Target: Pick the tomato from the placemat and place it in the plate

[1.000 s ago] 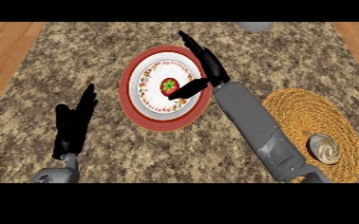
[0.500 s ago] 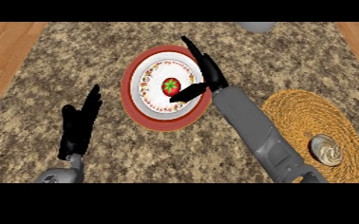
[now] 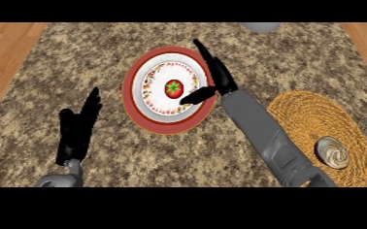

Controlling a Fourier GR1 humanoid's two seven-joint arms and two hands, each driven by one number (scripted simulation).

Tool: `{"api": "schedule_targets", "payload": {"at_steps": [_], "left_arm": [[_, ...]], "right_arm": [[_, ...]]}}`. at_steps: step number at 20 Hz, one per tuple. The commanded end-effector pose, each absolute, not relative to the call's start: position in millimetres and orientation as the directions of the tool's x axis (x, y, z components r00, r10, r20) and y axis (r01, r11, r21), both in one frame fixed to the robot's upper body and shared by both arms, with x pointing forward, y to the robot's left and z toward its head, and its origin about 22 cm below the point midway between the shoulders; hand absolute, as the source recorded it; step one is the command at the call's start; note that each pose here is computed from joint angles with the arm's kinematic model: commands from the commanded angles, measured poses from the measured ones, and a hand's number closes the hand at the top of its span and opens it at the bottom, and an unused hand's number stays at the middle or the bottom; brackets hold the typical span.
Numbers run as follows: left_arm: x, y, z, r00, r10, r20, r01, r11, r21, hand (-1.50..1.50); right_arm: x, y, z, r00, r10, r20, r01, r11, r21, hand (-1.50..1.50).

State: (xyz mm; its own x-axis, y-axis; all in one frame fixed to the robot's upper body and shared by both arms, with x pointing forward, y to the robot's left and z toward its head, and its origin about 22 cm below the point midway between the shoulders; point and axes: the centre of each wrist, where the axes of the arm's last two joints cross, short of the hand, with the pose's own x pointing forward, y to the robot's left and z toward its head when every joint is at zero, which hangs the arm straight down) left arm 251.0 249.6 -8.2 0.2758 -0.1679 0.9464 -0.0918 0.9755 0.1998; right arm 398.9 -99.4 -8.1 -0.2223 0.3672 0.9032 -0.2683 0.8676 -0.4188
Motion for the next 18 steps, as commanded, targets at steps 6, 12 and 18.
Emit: {"api": "schedule_targets", "payload": {"at_steps": [6,12,18], "left_arm": [[259.9,251.9,-16.9,0.269,-0.170,0.948,-0.097,0.975,0.202,0.00],[266.3,247.3,-16.4,0.264,-0.152,0.952,-0.108,0.977,0.186,0.00],[246.5,241.8,-17.8,0.285,-0.161,0.945,-0.084,0.978,0.192,0.00]], "right_arm": [[393.8,-114.1,-27.4,-0.212,0.403,0.890,-0.231,0.864,-0.447,-1.50],[408.4,-157.5,-17.2,-0.191,0.425,0.885,-0.174,0.872,-0.457,-1.50],[414.1,-192.2,-12.0,-0.189,0.409,0.893,-0.142,0.888,-0.437,-1.50]]}}
